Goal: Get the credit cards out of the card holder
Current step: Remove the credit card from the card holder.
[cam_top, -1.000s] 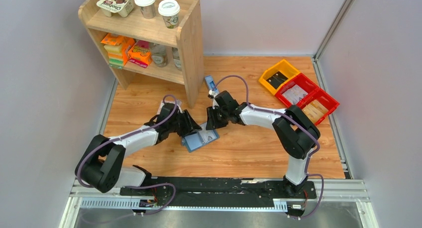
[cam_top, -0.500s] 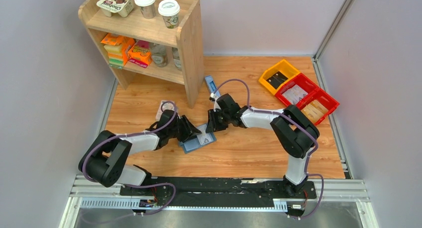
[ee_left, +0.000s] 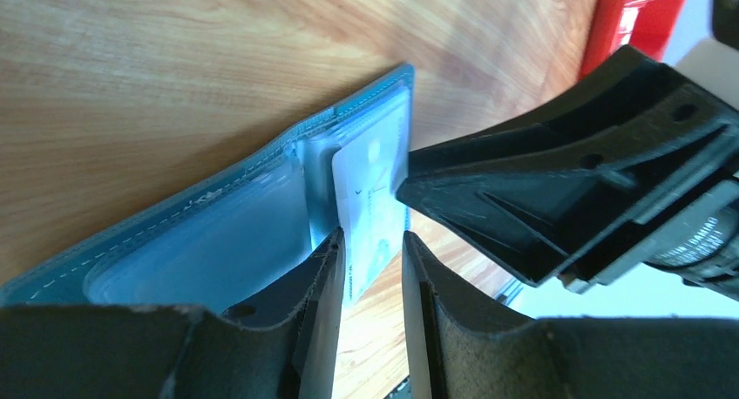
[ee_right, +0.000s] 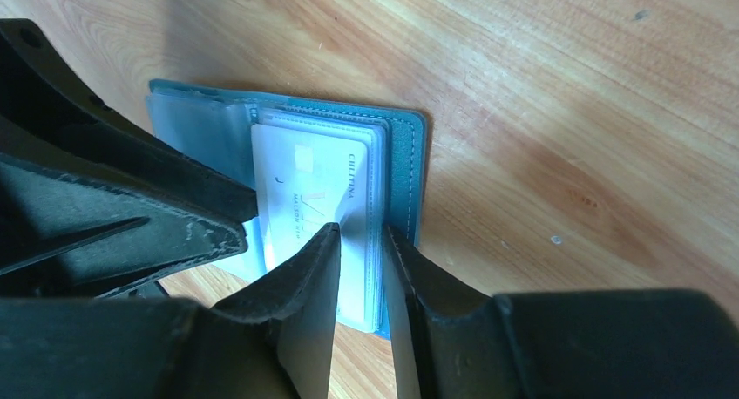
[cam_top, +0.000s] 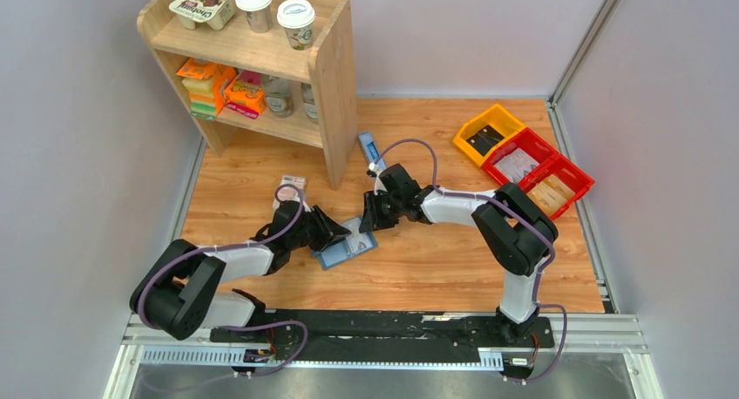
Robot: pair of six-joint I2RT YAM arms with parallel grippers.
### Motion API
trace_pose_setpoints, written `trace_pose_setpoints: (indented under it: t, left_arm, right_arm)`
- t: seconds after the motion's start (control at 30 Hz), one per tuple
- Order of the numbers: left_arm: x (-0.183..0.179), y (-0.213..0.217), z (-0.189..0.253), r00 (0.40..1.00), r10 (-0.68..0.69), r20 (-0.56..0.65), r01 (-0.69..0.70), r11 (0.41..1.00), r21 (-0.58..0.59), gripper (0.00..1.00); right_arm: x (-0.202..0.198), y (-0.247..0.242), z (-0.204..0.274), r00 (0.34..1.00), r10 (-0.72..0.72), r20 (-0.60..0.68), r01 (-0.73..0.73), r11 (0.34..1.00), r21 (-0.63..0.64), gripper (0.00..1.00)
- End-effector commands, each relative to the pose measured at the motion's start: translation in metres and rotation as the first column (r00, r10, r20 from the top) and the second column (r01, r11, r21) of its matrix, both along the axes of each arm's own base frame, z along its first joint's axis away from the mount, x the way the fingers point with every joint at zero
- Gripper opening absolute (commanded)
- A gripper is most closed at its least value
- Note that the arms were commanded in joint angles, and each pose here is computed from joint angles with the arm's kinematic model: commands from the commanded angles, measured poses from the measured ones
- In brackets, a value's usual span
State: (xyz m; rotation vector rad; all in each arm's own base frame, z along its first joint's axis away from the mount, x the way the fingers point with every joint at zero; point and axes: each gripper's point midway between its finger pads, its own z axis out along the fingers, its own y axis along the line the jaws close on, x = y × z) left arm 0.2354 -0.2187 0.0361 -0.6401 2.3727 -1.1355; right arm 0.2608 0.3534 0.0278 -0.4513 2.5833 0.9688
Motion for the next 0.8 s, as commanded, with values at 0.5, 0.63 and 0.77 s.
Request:
trace_pose_setpoints:
  t: [0.5, 0.63, 0.77]
  left_arm:
    - [0.016, -0.02, 0.039, 0.988, -0.017, 0.153, 0.04, 0.989, -0.145, 0.34]
    - [0.019, -0.024, 0.037, 0.988, -0.023, 0.153, 0.045, 0.989, -0.143, 0.35]
    - [0.022, -0.028, 0.04, 0.985, -0.031, 0.167, 0.055, 0.988, -0.144, 0.36]
  right_arm:
    - [-0.013, 0.0, -0.023, 0.998, 0.015, -0.068, -0.016, 1.0, -0.021, 0.26]
    - [-0.014, 0.001, -0.023, 0.997, 0.018, -0.074, -0.02, 1.0, -0.017, 0.23]
    - [-0.016, 0.002, -0.024, 0.996, 0.023, -0.083, -0.024, 1.0, -0.009, 0.19]
